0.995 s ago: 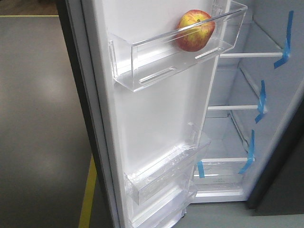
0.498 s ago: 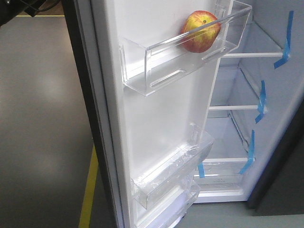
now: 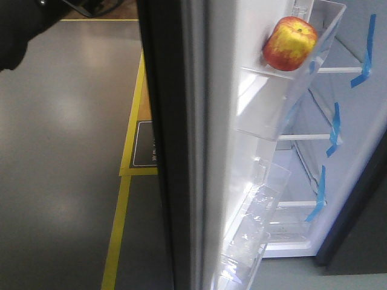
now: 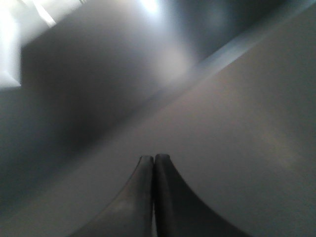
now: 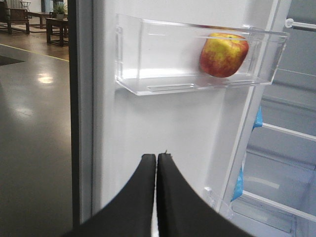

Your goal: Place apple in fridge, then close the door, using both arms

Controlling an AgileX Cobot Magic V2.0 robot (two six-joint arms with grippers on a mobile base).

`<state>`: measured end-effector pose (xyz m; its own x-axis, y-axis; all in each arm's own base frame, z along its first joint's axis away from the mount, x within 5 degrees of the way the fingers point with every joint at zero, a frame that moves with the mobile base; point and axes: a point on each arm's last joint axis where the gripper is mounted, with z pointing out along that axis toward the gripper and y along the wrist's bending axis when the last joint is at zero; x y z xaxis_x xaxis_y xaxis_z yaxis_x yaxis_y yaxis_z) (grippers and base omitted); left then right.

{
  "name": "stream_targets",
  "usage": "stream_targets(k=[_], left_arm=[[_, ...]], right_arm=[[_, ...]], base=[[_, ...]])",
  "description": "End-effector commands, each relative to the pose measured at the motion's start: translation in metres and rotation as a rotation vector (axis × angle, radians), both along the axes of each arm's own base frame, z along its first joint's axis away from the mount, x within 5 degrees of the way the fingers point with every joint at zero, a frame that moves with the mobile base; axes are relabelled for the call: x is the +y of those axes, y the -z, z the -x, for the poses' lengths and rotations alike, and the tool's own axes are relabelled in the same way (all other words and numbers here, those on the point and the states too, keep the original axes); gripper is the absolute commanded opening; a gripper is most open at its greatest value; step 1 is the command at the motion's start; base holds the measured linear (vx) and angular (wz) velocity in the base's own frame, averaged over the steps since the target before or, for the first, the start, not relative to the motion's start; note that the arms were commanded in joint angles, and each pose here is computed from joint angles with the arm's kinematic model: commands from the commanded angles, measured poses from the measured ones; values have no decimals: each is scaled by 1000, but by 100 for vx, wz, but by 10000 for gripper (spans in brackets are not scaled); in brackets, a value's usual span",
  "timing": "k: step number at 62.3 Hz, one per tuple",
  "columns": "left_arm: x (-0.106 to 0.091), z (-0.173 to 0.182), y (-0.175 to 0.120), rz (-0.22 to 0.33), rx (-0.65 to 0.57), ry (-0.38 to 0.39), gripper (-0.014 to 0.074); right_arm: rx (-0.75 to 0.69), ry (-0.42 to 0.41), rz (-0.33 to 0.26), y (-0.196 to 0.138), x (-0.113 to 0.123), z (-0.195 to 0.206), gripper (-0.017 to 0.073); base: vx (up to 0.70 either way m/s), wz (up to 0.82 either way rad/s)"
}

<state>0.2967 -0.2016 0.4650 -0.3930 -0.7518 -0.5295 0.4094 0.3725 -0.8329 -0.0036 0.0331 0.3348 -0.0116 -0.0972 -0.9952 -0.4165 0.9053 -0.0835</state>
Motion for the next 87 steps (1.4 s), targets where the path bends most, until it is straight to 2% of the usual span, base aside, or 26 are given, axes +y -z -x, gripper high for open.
stream_targets(k=[1, 12, 17, 28, 36, 40, 44, 47, 54, 64, 74, 80, 87], left_arm=[[-22, 21, -12, 12, -35, 84, -6], [-31, 28, -12, -101, -118, 98, -6], [-29, 26, -12, -181, -178, 77, -6], [-19, 19, -11, -407, -305, 9, -6], [-5, 14, -10, -617, -375, -65, -6], [3, 14, -11, -712, -392, -107, -6], [13, 13, -12, -814, -398, -157, -6], [20, 13, -14, -865, -395, -193, -6], [38, 15, -17, -984, -356, -280, -6], [58, 18, -18, -1113, -267, -391, -6], [72, 17, -14, -1227, -176, -484, -6], [77, 17, -12, -1272, -135, -525, -6], [82, 17, -12, -1307, -113, -558, -6]], right_arm=[[-52, 19, -33, -11, -1, -2, -4], [-53, 15, -40, -11, -1, -2, -4], [-56, 11, -50, -12, -1, -2, -4], [-107, 48, -82, -19, -4, -6, -3], [-106, 87, -91, -25, -6, -23, -3], [-140, 136, -80, -31, -10, -37, -3], [-163, 196, -99, -39, -14, -56, -3], [-171, 237, -103, -46, -17, -72, -3], [-154, 312, -61, -57, -22, -115, 3], [-159, 379, -50, -74, -25, -168, 77], [-144, 414, -47, -82, -26, -213, 253], [-153, 465, -58, -85, -33, -235, 347], [-131, 518, -91, -84, -45, -255, 364]], base=[[0, 0], [0, 0], [0, 0], [0, 0], [0, 0], [0, 0], [0, 0], [0, 0], [0, 0], [0, 0], [0, 0], [0, 0], [0, 0]])
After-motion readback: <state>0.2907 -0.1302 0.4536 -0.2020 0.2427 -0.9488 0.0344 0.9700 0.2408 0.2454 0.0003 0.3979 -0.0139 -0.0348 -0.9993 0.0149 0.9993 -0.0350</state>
